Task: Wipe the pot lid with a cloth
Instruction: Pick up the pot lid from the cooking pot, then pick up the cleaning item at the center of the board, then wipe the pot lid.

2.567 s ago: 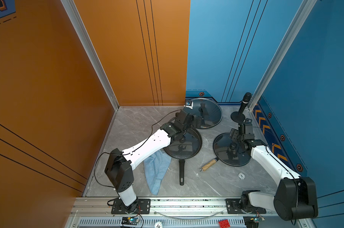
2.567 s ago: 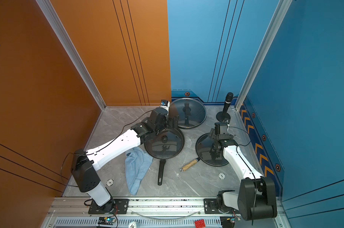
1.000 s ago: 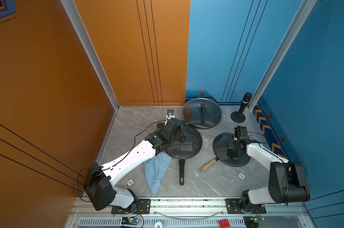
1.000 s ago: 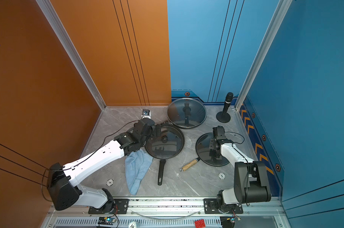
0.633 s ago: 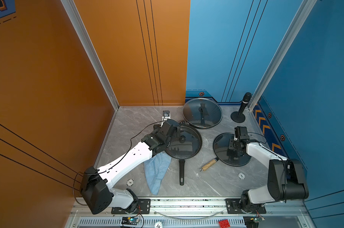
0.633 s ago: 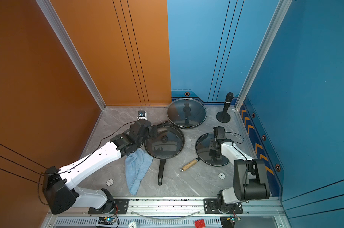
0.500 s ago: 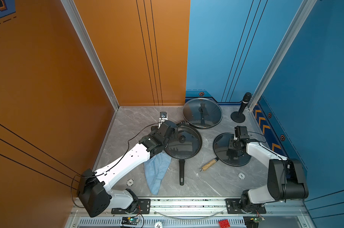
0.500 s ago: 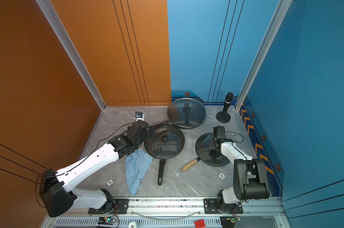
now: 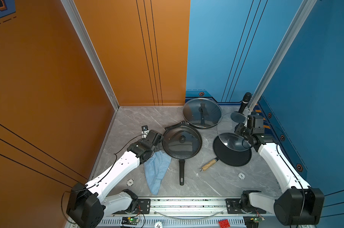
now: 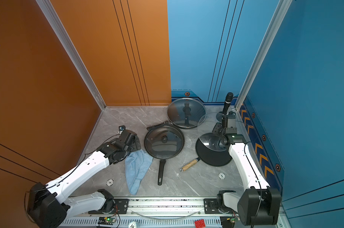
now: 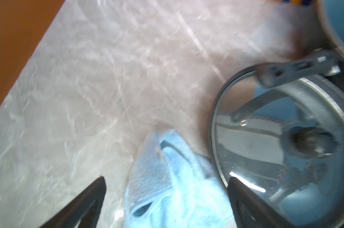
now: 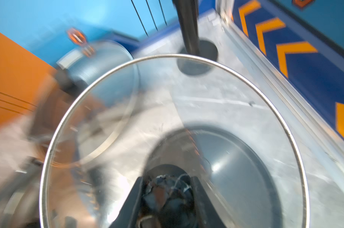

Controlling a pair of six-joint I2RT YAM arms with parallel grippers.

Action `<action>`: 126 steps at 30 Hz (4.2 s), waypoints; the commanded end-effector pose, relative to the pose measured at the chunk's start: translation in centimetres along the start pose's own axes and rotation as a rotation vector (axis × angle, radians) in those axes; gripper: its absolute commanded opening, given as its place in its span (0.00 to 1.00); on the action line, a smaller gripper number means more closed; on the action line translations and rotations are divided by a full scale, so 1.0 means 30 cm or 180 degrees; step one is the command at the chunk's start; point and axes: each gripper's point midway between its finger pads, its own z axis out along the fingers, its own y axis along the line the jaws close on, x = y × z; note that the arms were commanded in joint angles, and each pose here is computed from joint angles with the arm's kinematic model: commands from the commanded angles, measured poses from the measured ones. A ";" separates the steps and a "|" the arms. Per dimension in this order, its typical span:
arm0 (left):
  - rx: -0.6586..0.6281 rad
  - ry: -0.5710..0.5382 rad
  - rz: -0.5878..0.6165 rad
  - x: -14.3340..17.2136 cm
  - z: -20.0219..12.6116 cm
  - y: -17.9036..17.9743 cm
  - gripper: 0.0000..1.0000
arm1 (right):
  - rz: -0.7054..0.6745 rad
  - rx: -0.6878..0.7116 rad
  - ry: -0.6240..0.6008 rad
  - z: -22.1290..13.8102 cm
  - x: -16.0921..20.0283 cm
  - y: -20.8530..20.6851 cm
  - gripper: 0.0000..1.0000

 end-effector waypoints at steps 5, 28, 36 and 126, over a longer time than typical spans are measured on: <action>-0.0081 0.0754 -0.0021 0.234 0.049 0.065 0.98 | 0.0628 -0.0649 -0.0226 -0.089 -0.096 0.152 0.16; 0.0018 0.1571 0.0302 0.516 0.258 -0.046 0.72 | 0.0655 -0.0636 -0.0416 -0.239 -0.036 0.140 0.17; 0.0046 0.1177 0.0530 0.345 0.218 -0.085 0.10 | 0.0703 -0.0733 -0.0362 -0.239 -0.001 0.176 0.18; 0.3940 -0.2376 0.0452 -0.749 -0.848 -0.719 0.00 | 0.1824 -0.5263 0.1445 -0.352 -0.194 1.176 0.09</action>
